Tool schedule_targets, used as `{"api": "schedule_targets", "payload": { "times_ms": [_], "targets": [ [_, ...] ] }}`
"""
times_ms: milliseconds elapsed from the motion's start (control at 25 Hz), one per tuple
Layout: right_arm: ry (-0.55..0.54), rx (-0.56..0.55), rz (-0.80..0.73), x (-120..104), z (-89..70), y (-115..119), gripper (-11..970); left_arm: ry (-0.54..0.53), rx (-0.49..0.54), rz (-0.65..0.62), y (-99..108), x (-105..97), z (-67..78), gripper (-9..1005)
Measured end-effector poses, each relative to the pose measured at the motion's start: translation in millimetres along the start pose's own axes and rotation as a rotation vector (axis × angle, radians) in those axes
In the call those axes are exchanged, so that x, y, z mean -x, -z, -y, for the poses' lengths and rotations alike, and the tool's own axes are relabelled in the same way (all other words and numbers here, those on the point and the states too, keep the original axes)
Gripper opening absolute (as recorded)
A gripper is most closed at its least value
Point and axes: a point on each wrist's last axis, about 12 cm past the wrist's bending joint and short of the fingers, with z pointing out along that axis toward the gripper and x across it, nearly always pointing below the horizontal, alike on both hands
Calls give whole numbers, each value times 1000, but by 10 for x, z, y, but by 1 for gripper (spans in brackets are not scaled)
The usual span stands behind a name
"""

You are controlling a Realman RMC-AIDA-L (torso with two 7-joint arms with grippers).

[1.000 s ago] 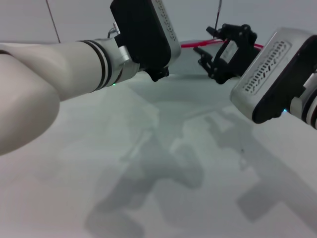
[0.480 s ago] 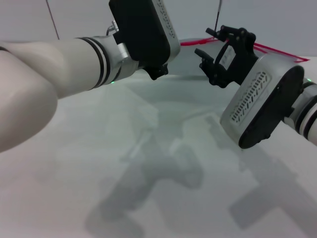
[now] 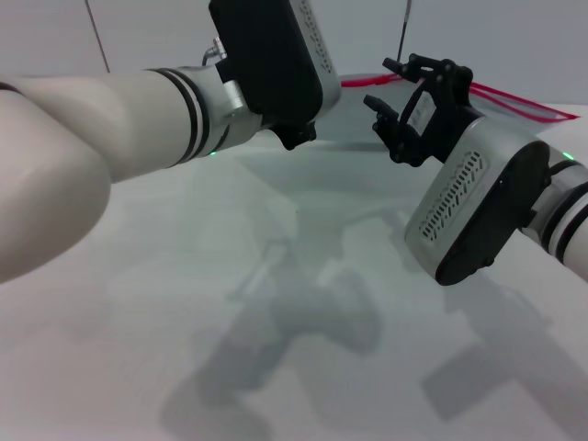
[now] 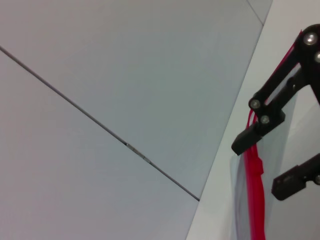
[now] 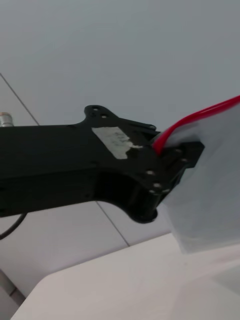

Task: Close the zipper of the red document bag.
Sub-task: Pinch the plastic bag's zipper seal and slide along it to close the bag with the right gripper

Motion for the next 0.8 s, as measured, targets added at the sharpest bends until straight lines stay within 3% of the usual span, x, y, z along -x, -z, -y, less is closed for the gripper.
{"api": "schedule_targets", "payload": {
  "times_ms": [480,800],
  "targets": [
    [6,-16,8,1,-18,-25,381,-3,-5,2,-4,14,16,55],
    [3,-17,12,13,-11,-35,205,-5,-2,9,11,32,14,55]
  ]
}}
